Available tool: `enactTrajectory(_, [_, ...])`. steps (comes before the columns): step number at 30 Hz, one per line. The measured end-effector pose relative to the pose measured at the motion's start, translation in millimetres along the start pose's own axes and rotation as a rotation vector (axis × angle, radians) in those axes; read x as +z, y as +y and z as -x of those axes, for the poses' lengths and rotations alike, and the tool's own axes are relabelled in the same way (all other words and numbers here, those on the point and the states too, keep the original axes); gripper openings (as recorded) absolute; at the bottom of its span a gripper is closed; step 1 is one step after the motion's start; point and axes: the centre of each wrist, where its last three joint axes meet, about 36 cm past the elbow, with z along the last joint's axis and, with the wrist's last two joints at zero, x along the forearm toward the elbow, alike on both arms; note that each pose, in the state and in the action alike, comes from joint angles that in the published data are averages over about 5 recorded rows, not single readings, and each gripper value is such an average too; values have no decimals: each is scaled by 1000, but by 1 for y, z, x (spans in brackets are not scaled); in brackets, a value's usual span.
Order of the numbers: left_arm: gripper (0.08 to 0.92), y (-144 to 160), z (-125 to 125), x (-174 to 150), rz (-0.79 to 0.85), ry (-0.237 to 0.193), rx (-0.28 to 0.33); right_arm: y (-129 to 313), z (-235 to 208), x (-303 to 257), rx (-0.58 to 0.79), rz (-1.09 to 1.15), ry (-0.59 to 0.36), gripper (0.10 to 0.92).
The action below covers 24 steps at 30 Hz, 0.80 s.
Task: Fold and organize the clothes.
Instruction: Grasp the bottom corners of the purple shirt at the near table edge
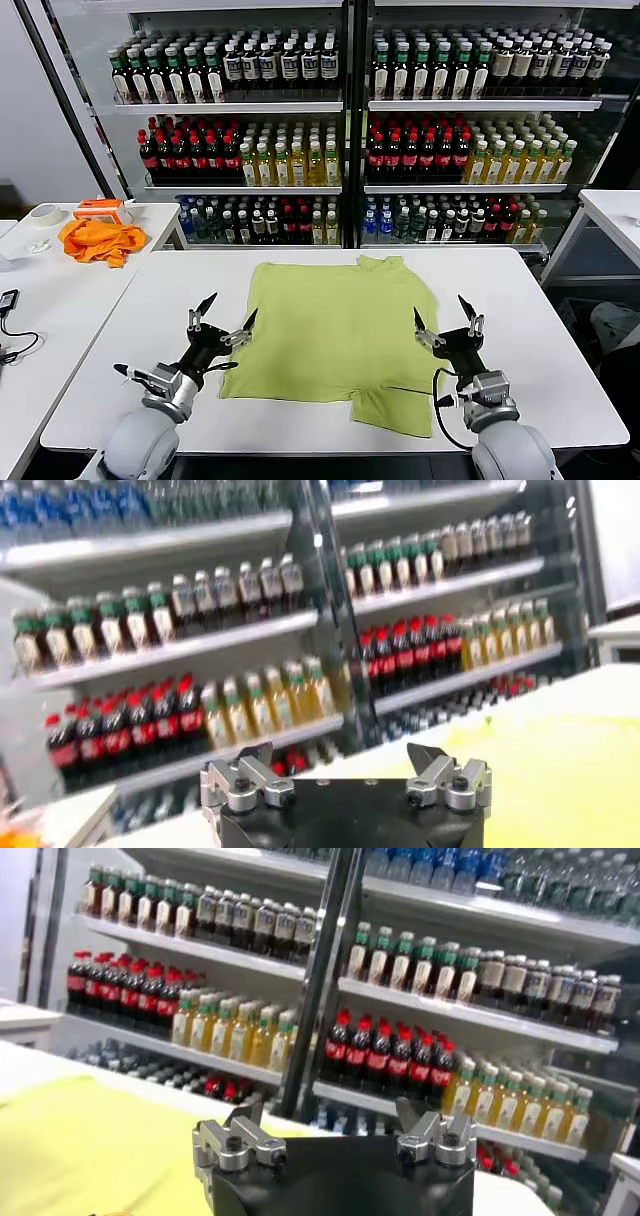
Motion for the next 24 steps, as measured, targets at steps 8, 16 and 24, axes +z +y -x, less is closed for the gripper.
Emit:
enactTrajectory(8, [822,-8,-20,10,-78,159,-1,10,-19,13,-34,36,99,823])
enactTrajectory(16, [823,-13,-32,20,-127,285,-8,23,-33,25,-60,87,182,823])
enactTrajectory(24, [823,-16,-40,21,-158,330,-7,33,-41,31,-58,120,223,823])
